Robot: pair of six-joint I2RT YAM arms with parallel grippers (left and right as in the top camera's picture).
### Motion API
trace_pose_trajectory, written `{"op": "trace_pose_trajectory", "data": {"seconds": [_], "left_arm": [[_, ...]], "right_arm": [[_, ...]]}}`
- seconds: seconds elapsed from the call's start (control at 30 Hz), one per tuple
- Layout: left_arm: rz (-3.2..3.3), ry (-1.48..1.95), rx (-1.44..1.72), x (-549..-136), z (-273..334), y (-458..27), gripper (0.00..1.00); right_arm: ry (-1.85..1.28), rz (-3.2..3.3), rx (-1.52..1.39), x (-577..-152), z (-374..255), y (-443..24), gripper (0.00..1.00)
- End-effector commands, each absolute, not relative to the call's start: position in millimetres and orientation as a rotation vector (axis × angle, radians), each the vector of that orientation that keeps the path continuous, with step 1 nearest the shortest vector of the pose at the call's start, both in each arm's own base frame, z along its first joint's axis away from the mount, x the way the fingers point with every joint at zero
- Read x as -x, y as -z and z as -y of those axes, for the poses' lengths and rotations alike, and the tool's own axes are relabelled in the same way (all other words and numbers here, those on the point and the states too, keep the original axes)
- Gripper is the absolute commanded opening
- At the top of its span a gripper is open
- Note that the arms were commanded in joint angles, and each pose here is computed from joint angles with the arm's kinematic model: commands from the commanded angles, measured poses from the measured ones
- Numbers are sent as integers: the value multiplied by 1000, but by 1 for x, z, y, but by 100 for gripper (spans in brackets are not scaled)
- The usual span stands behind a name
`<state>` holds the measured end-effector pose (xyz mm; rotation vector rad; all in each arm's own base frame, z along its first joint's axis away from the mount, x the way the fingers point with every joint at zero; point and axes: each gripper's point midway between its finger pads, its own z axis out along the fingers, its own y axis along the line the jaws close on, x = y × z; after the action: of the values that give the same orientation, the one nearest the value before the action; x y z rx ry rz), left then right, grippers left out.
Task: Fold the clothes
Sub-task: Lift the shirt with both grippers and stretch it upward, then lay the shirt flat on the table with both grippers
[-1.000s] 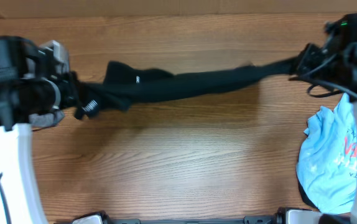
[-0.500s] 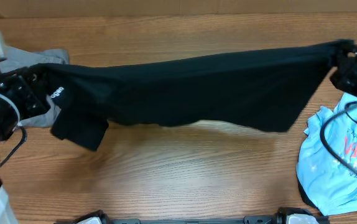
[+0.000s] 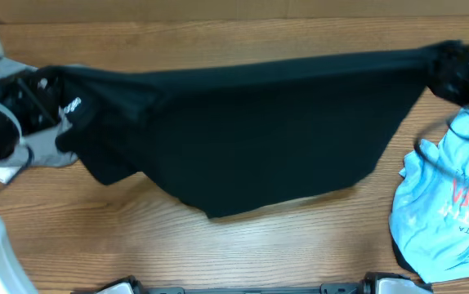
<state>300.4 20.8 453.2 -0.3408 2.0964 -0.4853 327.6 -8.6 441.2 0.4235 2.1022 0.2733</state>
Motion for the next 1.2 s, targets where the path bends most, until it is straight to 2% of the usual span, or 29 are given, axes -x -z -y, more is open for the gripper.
{"op": "trace_pose_trajectory", "data": {"seconds": [0.0,0.13,0.27,0.33,0.43,0.6,0.73,0.87,1.03,1.17], "left_arm": [[-2144,519,263,-336,-17,-438,4],[-2203,554,157,-385,1,-410,4],[-2165,549,40,-448,20,-392,4],[-2081,496,19,-478,15,-398,4],[-1892,465,117,-509,-6,-434,4],[-1576,511,172,-509,-35,-525,4],[-1553,554,84,-489,-27,-552,4],[-1868,580,106,-475,-15,-478,4],[-2373,529,265,-443,-11,-347,4],[-2722,576,238,-415,14,-257,4]], "right_arm": [[-245,-2192,-434,-363,14,-411,4],[-235,-2281,-454,-411,18,-368,4],[-248,-2229,-464,-468,23,-349,4],[-275,-2136,-476,-494,25,-358,4],[-293,-1943,-458,-515,30,-401,4],[-258,-1715,-460,-505,41,-481,4],[-162,-1714,-512,-488,56,-494,4],[-30,-1938,-552,-471,65,-438,4],[63,-2334,-619,-442,64,-334,4],[141,-2645,-661,-410,61,-249,4]]}}
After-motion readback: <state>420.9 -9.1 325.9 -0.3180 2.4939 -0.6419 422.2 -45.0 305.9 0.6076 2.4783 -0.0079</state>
